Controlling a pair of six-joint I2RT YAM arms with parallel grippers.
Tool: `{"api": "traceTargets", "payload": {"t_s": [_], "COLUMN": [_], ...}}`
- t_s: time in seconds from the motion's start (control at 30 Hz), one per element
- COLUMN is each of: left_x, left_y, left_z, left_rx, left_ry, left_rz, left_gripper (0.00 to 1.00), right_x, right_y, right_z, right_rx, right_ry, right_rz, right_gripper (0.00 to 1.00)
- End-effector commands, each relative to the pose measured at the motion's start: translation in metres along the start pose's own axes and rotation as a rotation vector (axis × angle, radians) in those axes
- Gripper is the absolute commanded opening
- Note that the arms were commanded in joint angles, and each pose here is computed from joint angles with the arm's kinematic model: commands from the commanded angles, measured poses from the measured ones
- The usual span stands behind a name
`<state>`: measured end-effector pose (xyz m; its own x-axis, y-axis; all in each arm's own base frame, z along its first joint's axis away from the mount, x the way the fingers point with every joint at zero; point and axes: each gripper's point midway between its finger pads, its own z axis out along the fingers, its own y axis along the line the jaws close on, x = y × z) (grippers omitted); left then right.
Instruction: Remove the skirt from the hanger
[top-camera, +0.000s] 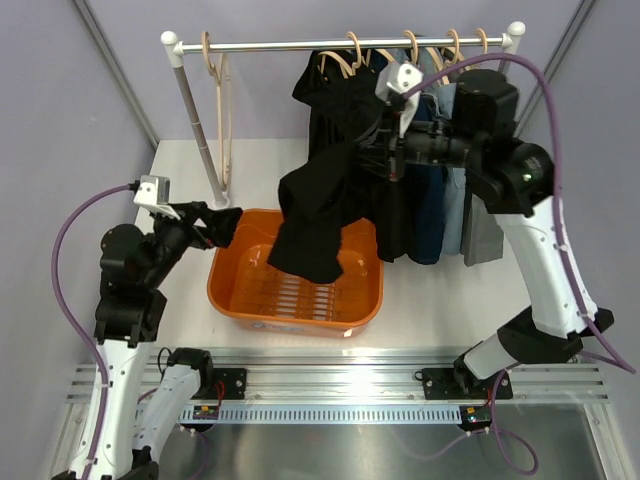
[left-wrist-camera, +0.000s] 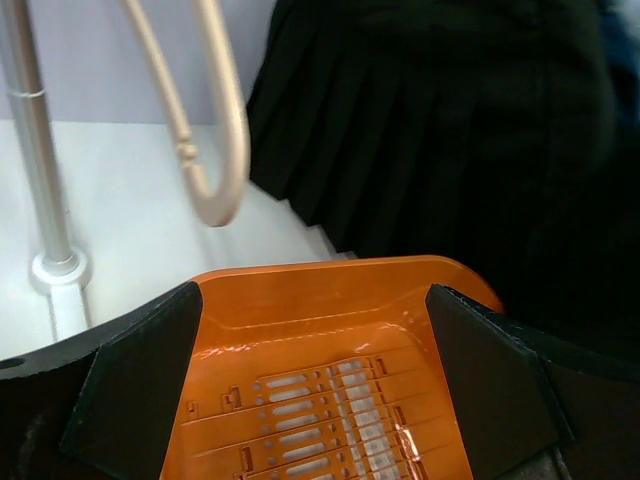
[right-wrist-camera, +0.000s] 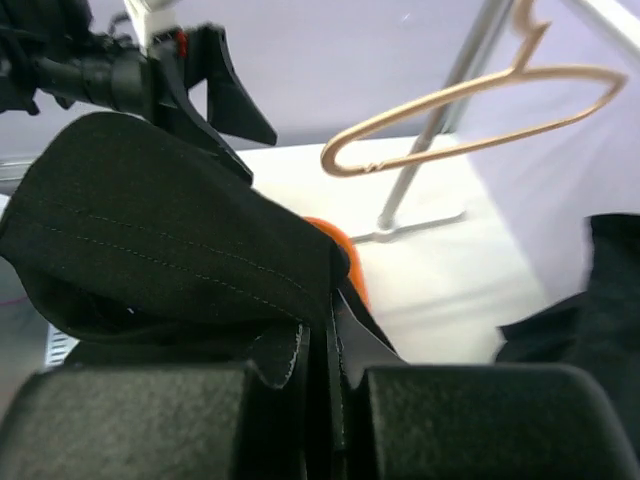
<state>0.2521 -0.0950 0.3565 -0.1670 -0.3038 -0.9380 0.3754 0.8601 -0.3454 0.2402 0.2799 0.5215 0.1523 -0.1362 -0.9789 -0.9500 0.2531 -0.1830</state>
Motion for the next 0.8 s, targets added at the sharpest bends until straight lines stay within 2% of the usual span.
{"api": "traceTargets", "payload": {"t_s": [0.0,0.07,0.1,0.17,0.2,0.27,0.4,0.43,0.53,0.7,0.77], "left_x": [-0.012,-0.011,-0.016,-0.017,-0.019,-0.023,-0.029,-0.030,-0.038,-0.048,-0.050], "left_y": [-0.030,-0.029,-0.028,-0.024,-0.022,-0.025,-0.043,-0.046,-0.061,-0.083,-0.090], "left_z": [-0.013,-0.019,-0.025,-0.030,-0.033,-0.037,-0.036,-0.034,-0.029,-0.019,-0.016], "left_rx": [0.143,0.129,0.109,0.077,0.055,0.060,0.155,0.173,0.251,0.375,0.411], "left_ry": [-0.046,-0.044,-0.067,-0.072,-0.084,-0.096,-0.093,-0.090,-0.075,-0.028,-0.023], "left_rz": [0.038,0.037,0.045,0.050,0.052,0.055,0.046,0.043,0.028,-0.045,-0.078], "left_gripper": [0.99,0.99,0.99,0.99,0.99,0.99,0.99,0.99,0.99,0.99,0.99], "right_x": [0.025,0.047,0.073,0.090,0.115,0.132,0.195,0.200,0.192,0.134,0.096], "right_y": [0.000,-0.001,-0.001,0.003,0.006,0.015,0.030,0.032,0.032,0.013,-0.003], "right_z": [0.029,0.033,0.038,0.034,0.035,0.031,0.026,0.025,0.020,0.006,0.001], "right_rx": [-0.040,-0.046,-0.057,-0.056,-0.080,-0.110,-0.183,-0.190,-0.185,-0.098,-0.032], "right_ry": [0.022,0.068,0.118,0.146,0.193,0.223,0.366,0.380,0.378,0.305,0.235], "right_rz": [0.110,0.098,0.088,0.058,0.048,0.030,0.045,0.048,0.031,-0.016,-0.026], "right_gripper": [0.00,0.00,0.00,0.00,0.00,0.00,0.15,0.36,0.69,0.78,0.82]}}
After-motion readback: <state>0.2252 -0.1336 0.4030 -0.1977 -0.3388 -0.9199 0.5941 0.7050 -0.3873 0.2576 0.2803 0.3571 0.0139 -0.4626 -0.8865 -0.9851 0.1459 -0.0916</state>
